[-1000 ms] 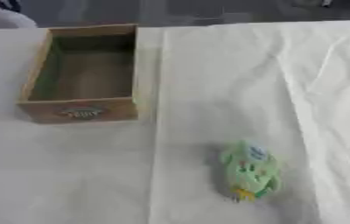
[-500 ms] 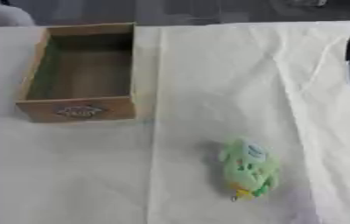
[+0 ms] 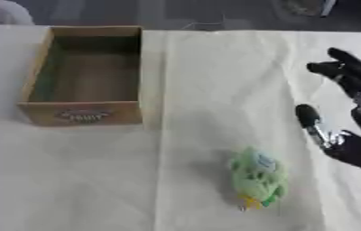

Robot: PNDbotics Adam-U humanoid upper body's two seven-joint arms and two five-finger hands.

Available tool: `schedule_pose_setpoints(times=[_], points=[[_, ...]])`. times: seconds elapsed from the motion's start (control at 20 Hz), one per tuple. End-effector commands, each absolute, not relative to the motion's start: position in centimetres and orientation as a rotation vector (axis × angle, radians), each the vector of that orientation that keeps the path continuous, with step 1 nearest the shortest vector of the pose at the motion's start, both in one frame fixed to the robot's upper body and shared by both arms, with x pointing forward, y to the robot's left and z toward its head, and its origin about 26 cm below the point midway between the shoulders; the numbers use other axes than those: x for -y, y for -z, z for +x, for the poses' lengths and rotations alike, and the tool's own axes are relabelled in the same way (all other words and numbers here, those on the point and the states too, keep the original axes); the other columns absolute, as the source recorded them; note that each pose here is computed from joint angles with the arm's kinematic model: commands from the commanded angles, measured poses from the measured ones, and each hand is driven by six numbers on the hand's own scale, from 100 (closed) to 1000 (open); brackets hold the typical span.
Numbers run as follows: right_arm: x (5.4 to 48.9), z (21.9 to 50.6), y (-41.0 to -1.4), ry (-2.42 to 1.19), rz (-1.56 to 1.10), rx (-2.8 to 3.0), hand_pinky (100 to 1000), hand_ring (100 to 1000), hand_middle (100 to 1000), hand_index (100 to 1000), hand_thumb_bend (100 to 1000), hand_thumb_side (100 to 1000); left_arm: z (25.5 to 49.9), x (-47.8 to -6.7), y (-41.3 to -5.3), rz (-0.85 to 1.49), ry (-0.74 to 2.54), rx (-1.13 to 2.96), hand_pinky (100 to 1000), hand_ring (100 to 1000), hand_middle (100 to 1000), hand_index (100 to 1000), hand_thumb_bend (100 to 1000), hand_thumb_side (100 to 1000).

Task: Pick up objects on the table and place them in the box.

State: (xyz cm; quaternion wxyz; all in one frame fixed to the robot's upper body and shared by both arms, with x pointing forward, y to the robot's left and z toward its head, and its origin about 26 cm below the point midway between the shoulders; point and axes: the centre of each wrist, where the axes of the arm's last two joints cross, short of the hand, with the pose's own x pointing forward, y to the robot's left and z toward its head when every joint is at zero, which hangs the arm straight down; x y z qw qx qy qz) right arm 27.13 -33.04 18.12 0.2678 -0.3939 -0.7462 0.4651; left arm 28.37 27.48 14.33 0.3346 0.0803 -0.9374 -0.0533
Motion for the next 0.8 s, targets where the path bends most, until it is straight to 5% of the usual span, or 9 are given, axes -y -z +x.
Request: schedule_pose_setpoints(times=[0.05,0.5,0.65,0.8], points=[[32.7,27.0,-19.2,-1.453,-1.099,1.935,849,1000,791,917,303,1000,28.1,-27.6,-15.0,0.218,0.164,2.467,320,397,403,623,100,1000],[33.9,26.8,-21.2,-1.801,-1.174,1.693,879,1000,808,974,452,1000,28.2,-27.4,-14.9,0.207,0.15,2.466,319,397,402,621,100,1000],[33.9,26.8,-21.2,-1.82,-1.13,1.664,893,1000,791,977,542,903,28.2,-27.4,-14.9,0.204,0.151,2.466,318,396,402,621,100,1000],[33.6,26.8,-20.8,-1.833,-1.07,1.629,905,1000,799,993,670,703,28.2,-27.3,-14.9,0.202,0.151,2.465,318,396,402,621,100,1000]])
